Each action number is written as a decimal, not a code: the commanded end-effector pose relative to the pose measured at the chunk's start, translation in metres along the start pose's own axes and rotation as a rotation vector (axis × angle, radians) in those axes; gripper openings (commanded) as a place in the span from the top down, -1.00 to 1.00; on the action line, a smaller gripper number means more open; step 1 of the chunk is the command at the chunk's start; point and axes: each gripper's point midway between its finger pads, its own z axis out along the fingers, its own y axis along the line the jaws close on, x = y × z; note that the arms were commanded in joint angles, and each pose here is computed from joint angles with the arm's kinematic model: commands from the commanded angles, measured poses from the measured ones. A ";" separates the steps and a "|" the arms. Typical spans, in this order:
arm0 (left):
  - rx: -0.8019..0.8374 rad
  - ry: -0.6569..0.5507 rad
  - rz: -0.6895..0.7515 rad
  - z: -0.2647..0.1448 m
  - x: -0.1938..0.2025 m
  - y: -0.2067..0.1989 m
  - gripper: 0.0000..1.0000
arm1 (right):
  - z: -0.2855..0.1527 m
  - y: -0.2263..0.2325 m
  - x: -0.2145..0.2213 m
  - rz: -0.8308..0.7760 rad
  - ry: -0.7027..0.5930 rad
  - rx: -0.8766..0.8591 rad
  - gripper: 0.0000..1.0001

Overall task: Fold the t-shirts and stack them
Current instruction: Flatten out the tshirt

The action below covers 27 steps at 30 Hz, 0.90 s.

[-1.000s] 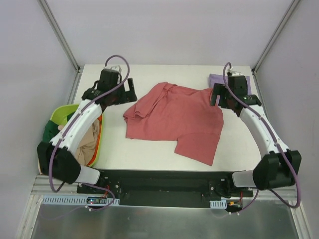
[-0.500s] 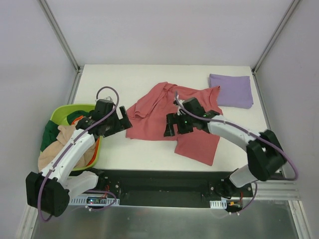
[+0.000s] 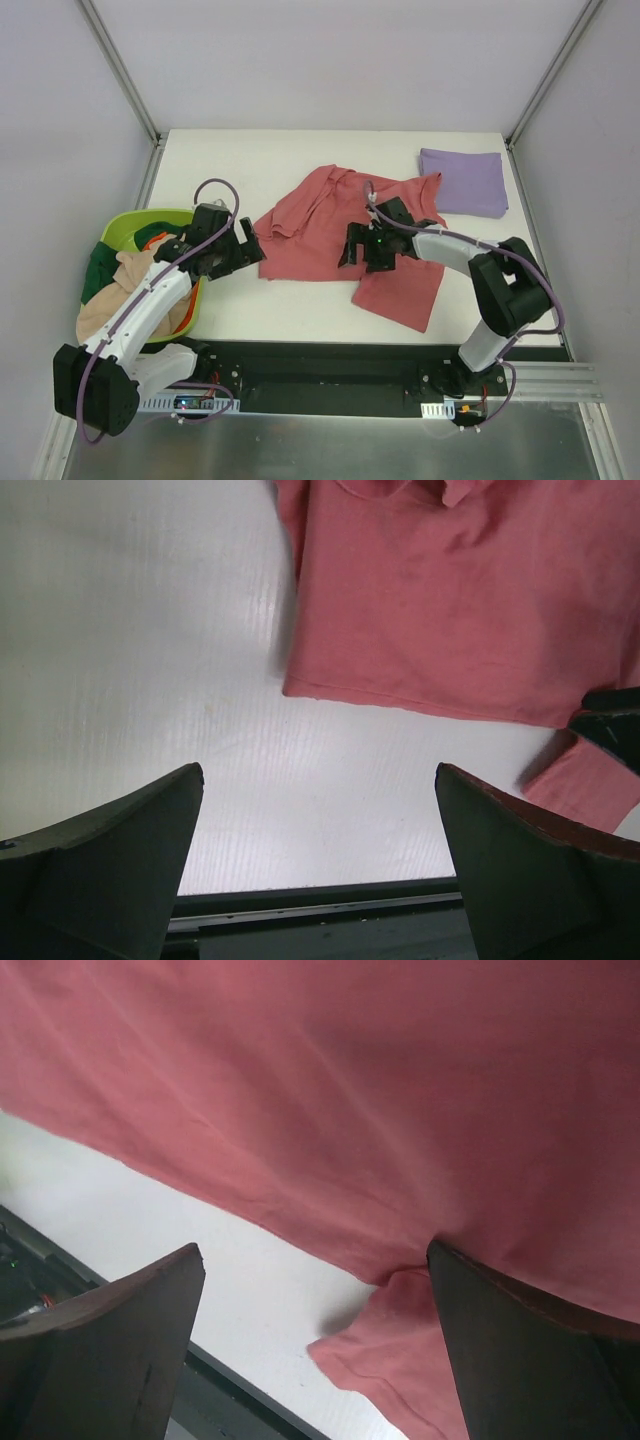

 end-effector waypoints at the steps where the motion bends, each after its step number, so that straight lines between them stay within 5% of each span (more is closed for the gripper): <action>1: 0.001 0.014 -0.019 0.002 0.002 -0.003 -0.98 | -0.015 -0.060 0.007 0.157 -0.043 0.169 -0.93; 10: -0.039 0.108 -0.024 0.026 0.021 0.002 -0.95 | -0.027 -0.084 0.009 0.262 -0.067 0.198 -0.93; 17: -0.079 0.095 -0.026 0.060 0.016 0.003 -0.50 | -0.027 -0.081 0.010 0.254 -0.057 0.186 -0.93; 27: -0.160 0.109 0.070 0.116 -0.015 0.001 -0.10 | -0.030 -0.085 0.011 0.263 -0.051 0.189 -0.93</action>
